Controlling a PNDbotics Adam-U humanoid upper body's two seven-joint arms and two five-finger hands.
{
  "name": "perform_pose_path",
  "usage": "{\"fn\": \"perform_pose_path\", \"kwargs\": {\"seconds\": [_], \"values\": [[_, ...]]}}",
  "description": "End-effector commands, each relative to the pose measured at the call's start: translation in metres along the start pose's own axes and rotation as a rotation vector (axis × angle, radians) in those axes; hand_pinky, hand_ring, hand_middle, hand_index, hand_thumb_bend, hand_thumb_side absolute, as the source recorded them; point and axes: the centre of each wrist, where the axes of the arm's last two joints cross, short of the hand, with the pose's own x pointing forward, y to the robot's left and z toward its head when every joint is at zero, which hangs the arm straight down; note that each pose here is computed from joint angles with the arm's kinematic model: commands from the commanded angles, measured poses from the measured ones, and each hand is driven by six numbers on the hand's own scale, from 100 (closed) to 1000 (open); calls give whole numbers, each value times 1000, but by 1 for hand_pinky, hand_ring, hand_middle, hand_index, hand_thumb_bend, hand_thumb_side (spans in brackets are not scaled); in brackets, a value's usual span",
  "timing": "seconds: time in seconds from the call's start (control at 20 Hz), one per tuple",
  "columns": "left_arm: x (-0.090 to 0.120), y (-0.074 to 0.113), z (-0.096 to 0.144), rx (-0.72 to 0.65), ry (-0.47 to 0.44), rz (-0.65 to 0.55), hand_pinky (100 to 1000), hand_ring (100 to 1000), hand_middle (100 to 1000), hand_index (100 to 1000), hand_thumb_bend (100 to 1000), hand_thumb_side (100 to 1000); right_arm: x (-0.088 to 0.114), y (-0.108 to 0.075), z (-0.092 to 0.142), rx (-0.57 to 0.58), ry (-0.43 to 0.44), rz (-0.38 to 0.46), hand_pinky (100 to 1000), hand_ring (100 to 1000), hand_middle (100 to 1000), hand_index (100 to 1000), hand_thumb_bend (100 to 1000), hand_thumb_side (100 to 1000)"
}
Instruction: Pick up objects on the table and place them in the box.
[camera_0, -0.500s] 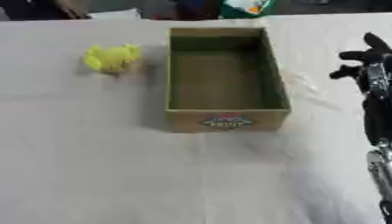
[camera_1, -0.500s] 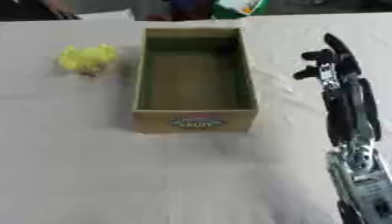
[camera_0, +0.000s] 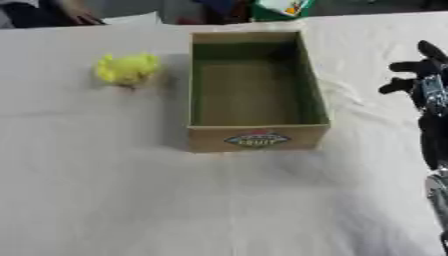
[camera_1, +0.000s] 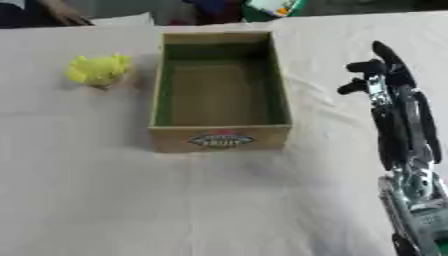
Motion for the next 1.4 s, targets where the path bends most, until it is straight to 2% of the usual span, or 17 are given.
{"fn": "perform_pose_path", "kwargs": {"seconds": [0.05, 0.35, 0.5, 0.7, 0.95, 1.1, 1.35, 1.4], "values": [[-23, 8, 0, -81, 23, 0, 523, 652, 780, 941, 100, 838, 8, -4, -4, 23, -32, 25, 856, 569, 691, 965, 100, 810], [-41, -1, -18, -142, 35, 33, 531, 666, 789, 947, 100, 928, 9, -3, -6, 40, -42, 23, 855, 569, 691, 964, 100, 810], [-45, -6, -25, -172, 22, 40, 537, 674, 780, 947, 100, 942, 10, -2, -7, 47, -48, 23, 855, 569, 691, 964, 100, 809], [-44, -14, -36, -227, -6, 39, 542, 687, 789, 950, 100, 927, 11, -2, -8, 55, -51, 23, 855, 569, 692, 966, 100, 808], [-43, -20, -47, -285, -18, 27, 545, 713, 807, 949, 100, 865, 12, -1, -9, 59, -54, 21, 855, 569, 692, 967, 100, 807], [-41, -20, -51, -315, -36, 7, 564, 734, 822, 959, 179, 844, 12, -1, -9, 61, -54, 21, 855, 569, 692, 968, 100, 806], [-43, -16, -53, -370, -62, -28, 594, 778, 858, 1000, 402, 785, 12, -1, -9, 64, -55, 23, 855, 569, 693, 970, 100, 805], [-44, -15, -54, -380, -67, -34, 596, 780, 859, 1000, 419, 773, 12, -1, -10, 66, -55, 24, 855, 569, 693, 970, 100, 804]]}}
